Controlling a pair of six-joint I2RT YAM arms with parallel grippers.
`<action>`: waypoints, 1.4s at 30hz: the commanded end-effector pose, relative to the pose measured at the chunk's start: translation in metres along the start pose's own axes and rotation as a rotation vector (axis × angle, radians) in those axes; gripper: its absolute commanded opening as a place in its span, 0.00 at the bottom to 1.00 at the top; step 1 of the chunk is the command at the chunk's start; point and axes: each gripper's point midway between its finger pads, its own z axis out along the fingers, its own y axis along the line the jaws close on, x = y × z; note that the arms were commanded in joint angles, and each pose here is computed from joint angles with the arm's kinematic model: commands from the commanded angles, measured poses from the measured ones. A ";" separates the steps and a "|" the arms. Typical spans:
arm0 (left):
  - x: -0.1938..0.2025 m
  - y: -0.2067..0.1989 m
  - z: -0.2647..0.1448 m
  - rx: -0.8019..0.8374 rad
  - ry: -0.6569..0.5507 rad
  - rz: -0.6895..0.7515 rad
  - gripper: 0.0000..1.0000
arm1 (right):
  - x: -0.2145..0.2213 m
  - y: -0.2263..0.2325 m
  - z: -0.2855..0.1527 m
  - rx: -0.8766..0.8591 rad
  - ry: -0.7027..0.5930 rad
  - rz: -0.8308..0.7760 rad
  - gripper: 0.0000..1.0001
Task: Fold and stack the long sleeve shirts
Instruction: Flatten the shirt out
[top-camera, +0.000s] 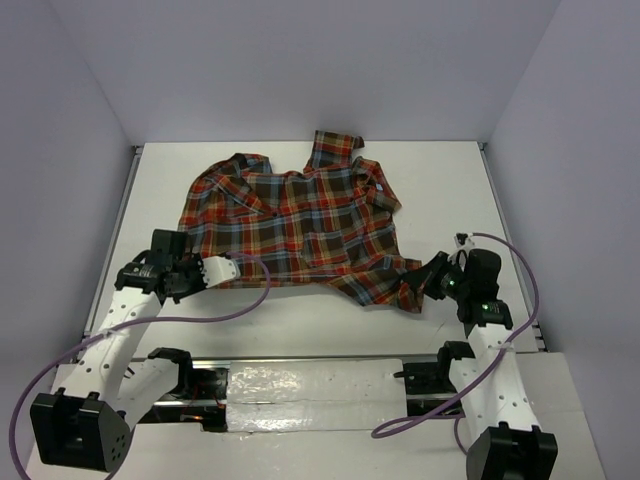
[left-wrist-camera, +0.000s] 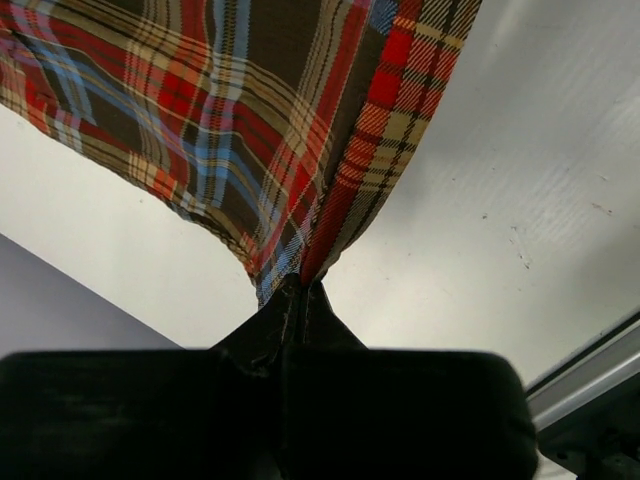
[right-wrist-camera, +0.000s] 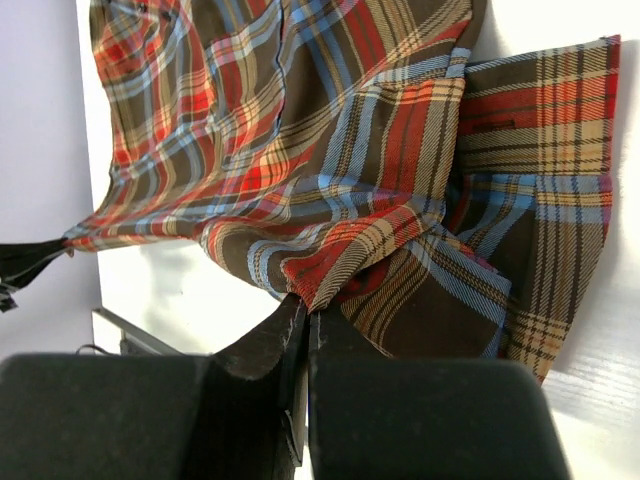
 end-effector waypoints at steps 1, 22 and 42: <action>0.003 -0.005 -0.005 0.028 0.016 0.022 0.00 | -0.002 0.006 -0.003 -0.034 0.001 -0.057 0.00; 0.015 -0.005 0.006 0.004 0.059 0.046 0.01 | -0.009 -0.003 0.020 0.012 0.131 0.016 0.01; -0.059 0.029 -0.050 -0.085 -0.257 -0.029 0.58 | -0.083 -0.008 0.015 0.245 0.025 -0.027 0.32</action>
